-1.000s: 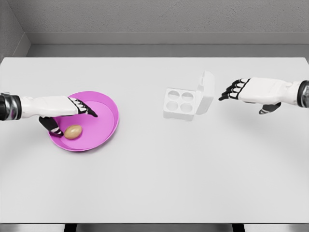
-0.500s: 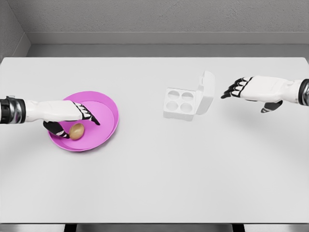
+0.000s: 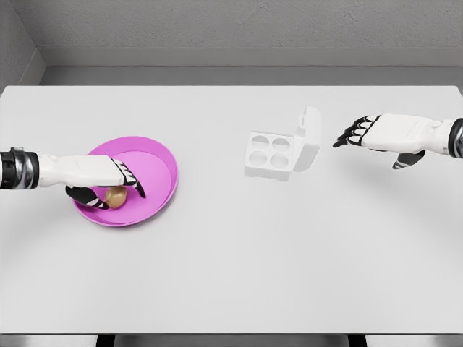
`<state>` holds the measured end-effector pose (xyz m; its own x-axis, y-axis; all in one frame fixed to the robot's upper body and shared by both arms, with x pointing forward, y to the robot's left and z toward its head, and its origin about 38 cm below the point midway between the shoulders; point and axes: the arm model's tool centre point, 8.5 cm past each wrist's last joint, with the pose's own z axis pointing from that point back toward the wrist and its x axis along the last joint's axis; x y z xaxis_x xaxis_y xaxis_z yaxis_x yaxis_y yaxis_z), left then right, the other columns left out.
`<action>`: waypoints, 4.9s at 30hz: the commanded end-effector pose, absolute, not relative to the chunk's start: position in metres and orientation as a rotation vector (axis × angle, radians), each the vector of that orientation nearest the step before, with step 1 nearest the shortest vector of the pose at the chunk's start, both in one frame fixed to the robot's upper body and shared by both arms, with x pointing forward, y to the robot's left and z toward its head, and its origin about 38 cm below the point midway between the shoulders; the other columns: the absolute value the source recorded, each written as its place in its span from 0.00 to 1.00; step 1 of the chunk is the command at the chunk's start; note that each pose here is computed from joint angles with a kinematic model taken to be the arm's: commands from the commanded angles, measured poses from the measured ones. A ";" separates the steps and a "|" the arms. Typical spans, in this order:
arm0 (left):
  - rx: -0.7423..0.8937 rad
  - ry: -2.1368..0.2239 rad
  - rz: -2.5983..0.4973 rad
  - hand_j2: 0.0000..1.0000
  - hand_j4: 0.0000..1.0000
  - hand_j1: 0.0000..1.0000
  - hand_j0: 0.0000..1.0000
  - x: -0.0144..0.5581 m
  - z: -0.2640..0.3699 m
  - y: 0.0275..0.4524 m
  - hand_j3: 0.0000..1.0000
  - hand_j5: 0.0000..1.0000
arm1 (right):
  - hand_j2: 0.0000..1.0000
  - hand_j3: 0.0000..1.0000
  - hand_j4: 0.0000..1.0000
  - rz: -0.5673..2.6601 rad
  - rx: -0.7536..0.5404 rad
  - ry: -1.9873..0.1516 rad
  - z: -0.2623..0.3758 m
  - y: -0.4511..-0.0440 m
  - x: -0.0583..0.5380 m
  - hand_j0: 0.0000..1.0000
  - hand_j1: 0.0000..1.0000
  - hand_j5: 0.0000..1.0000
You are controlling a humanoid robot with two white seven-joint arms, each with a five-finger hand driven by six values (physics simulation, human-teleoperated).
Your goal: Pack egg into the box and close the box lid
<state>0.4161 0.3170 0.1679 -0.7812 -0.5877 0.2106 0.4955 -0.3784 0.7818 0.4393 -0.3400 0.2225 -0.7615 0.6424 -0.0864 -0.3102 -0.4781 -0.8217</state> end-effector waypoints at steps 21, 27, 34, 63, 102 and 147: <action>0.121 -1.172 -2.191 0.39 0.39 0.39 0.39 0.414 0.165 0.312 0.39 0.39 | 1.00 1.00 1.00 2.234 -0.530 -1.134 0.224 -0.342 0.440 1.00 1.00 1.00; 0.126 -1.194 -2.195 0.39 0.39 0.39 0.39 0.415 0.170 0.307 0.39 0.39 | 1.00 1.00 1.00 2.233 -0.530 -1.136 0.225 -0.342 0.440 1.00 1.00 1.00; 0.157 -1.289 -2.217 0.35 0.35 0.35 0.35 0.422 0.197 0.289 0.35 0.35 | 1.00 1.00 1.00 2.233 -0.536 -1.137 0.227 -0.343 0.440 1.00 1.00 1.00; 0.070 -1.509 -2.162 0.35 0.35 0.35 0.35 0.482 0.207 0.173 0.35 0.35 | 1.00 1.00 1.00 2.234 -0.536 -1.142 0.228 -0.341 0.441 1.00 1.00 1.00; -0.049 -1.506 -2.135 0.35 0.35 0.35 0.35 0.510 0.182 0.053 0.35 0.35 | 1.00 1.00 1.00 2.234 -0.536 -1.142 0.228 -0.341 0.441 1.00 1.00 1.00; -0.043 -1.497 -2.104 0.85 0.85 0.85 0.85 0.515 0.180 0.059 0.85 0.85 | 1.00 1.00 1.00 2.238 -0.536 -1.143 0.228 -0.340 0.440 1.00 1.00 1.00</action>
<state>0.5137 0.0569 0.1781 -0.8521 -0.4095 0.3259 0.4458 -0.2417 0.8619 0.4400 -0.3394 0.2274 -0.7629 0.6394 -0.0959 -0.2991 -0.4805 -0.8244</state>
